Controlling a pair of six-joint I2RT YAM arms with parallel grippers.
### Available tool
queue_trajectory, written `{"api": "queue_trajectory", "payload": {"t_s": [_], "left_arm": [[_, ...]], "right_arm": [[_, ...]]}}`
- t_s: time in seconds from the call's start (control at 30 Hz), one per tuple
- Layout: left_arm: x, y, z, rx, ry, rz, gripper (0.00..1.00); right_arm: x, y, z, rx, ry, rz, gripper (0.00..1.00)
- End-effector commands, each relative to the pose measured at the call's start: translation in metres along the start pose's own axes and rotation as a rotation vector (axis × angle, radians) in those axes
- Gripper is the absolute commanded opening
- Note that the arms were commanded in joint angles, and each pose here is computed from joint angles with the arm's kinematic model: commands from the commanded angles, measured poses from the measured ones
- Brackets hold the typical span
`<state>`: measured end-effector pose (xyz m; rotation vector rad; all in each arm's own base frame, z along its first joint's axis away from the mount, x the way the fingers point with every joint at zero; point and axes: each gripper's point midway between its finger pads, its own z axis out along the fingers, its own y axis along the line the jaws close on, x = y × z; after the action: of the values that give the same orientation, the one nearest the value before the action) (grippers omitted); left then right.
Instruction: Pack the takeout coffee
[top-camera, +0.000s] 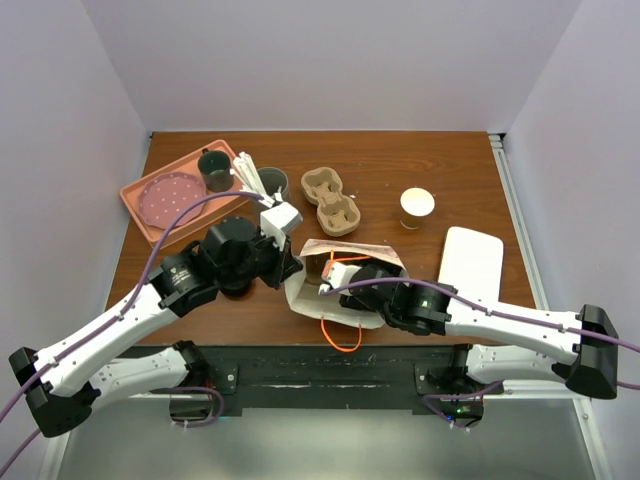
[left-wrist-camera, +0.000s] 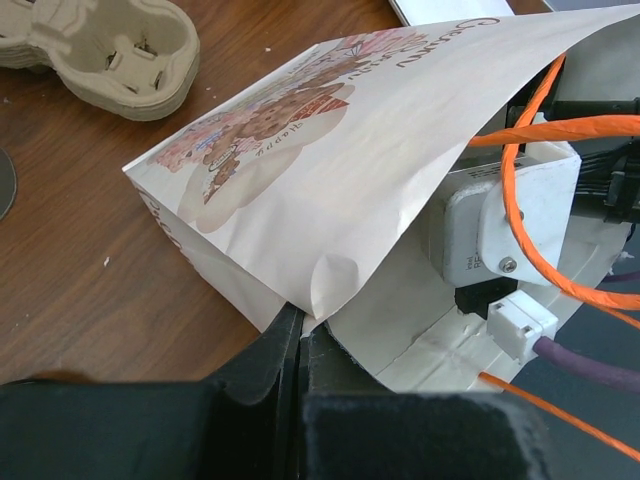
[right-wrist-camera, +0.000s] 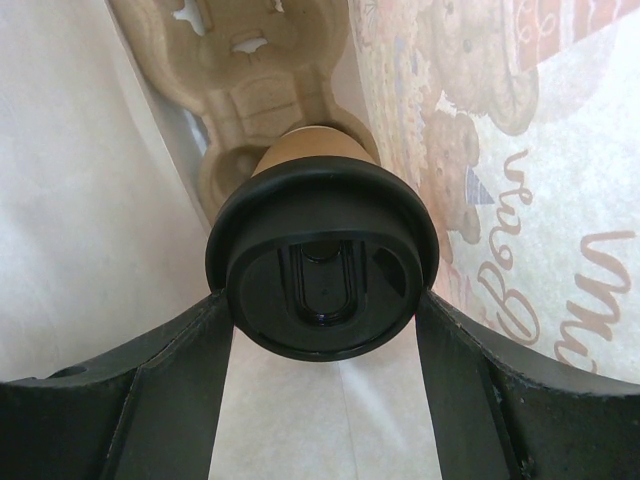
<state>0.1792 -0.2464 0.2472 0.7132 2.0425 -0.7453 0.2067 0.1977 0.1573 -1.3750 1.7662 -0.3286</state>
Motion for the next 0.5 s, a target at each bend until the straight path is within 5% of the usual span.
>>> {"api": "queue_trajectory", "payload": {"t_s": [0.0,0.47], "left_arm": [[-0.008,0.002,-0.005,-0.022,-0.005,0.024,0.0],[-0.008,0.006,-0.005,-0.042,-0.001,0.037,0.0]], "right_arm": [[0.02,-0.006,-0.003,0.022,0.084,-0.046,0.1],[0.01,-0.007,0.002,0.03,0.077,-0.053,0.08]]}}
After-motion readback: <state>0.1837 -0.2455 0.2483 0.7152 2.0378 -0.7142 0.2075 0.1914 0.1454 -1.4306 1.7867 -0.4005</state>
